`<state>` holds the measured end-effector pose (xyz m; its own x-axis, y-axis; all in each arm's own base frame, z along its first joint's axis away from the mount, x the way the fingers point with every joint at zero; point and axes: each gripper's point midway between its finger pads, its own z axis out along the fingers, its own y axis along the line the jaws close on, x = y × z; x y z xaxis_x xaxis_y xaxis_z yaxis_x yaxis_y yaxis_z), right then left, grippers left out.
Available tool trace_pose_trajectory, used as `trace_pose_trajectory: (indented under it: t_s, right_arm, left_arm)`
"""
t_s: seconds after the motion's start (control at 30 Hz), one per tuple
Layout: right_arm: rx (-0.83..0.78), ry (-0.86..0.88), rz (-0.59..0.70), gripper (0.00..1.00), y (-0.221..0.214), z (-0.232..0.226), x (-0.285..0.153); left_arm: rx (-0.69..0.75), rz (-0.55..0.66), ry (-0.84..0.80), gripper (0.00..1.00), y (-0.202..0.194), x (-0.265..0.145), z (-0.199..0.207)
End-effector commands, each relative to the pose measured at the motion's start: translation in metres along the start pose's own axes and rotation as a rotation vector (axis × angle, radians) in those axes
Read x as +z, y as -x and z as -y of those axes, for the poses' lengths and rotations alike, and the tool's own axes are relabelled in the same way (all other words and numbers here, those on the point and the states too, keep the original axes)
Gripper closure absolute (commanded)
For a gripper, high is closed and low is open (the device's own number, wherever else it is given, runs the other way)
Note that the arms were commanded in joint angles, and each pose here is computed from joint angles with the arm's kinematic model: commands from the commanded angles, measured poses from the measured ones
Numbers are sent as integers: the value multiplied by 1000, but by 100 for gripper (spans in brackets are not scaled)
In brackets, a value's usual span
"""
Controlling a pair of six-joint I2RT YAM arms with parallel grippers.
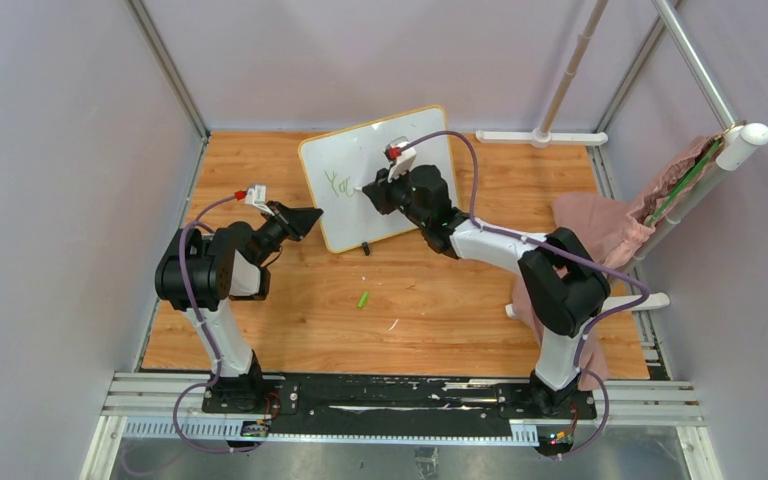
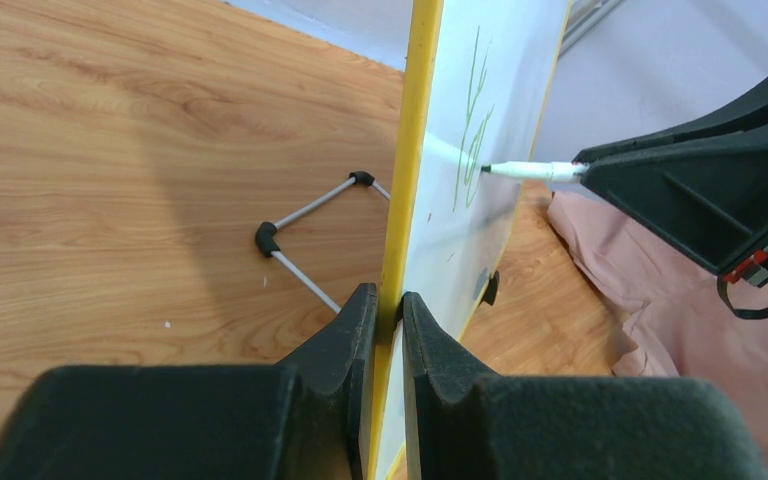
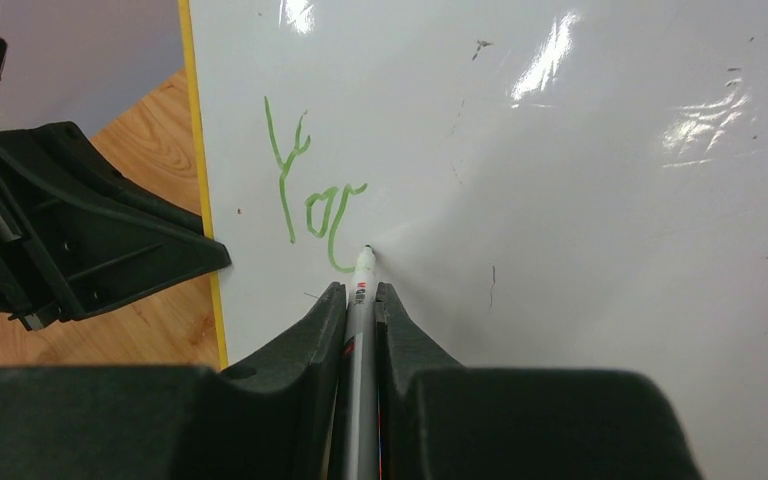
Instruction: Write a sentence on the whiteboard
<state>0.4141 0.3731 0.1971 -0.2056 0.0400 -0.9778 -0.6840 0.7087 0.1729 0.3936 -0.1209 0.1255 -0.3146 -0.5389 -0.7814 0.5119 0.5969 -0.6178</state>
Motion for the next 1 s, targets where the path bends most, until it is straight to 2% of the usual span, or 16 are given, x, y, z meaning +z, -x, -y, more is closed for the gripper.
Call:
trace_pose_trajectory:
  t_s: [0.0,0.37,0.97]
  right_arm:
    - [-24,-60,37,100,22,20,6]
    - [-27,-51,54,100,34,20,13]
    - [27,-48,-10,100,-8,17,-3]
  left_arm:
    - [23,-12,-16,100,-7,0,2]
    - [21,-13,-15,100,-8,0,1]
    - [21,-12,-15,100,-7,0,2]
